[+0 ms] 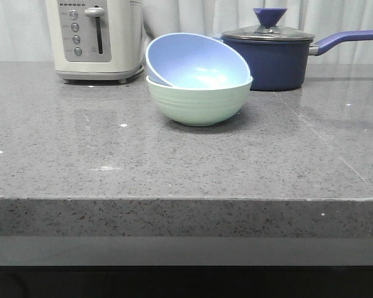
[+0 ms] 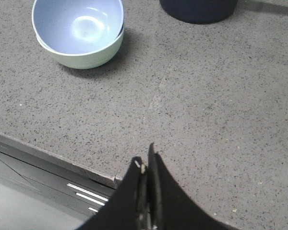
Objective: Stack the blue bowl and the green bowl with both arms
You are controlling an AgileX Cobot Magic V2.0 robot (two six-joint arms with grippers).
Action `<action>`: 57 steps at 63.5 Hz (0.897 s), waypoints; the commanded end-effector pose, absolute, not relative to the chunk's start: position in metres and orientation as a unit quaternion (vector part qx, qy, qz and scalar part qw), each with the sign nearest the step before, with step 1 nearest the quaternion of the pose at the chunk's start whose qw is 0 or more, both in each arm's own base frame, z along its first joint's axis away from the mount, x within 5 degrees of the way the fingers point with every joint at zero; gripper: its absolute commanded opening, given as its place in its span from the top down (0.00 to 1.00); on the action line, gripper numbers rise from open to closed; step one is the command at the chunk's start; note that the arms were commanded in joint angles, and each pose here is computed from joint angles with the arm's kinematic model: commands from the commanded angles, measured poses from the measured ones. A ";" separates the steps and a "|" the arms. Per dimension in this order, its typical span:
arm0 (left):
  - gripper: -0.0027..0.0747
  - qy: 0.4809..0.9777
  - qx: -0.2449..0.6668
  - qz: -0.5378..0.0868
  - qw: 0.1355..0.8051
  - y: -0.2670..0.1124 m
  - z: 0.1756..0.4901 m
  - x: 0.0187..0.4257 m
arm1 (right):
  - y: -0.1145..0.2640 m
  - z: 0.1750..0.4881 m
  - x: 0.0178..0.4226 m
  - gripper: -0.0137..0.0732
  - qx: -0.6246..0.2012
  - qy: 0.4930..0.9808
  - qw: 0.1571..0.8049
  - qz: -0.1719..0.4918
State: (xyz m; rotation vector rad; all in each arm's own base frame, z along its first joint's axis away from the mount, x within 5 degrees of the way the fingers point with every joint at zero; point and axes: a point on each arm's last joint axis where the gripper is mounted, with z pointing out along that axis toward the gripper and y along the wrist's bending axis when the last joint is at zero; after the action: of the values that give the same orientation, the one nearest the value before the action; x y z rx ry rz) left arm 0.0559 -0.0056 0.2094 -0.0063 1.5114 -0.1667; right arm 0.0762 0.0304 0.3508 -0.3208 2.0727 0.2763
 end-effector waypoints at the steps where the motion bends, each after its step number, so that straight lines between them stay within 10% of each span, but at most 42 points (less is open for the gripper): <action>1: 0.99 0.653 -0.009 -0.084 0.753 -0.005 0.215 0.054 | 0.030 0.364 0.079 0.92 -0.127 0.830 0.531 0.115; 25: 0.99 0.653 -0.009 -0.084 0.753 -0.005 0.215 0.054 | 0.022 0.357 0.069 0.92 -0.110 0.814 0.563 0.095; 57: 0.99 0.653 -0.009 -0.084 0.753 -0.005 0.215 0.054 | 0.002 0.226 0.050 0.92 0.002 0.694 0.720 0.019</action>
State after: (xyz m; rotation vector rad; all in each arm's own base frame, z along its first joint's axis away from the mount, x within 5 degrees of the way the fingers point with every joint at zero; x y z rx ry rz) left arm 0.0559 -0.0056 0.2092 -0.0079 1.5136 -0.1686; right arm 0.0501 0.0035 0.2191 -0.0044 1.6900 0.0788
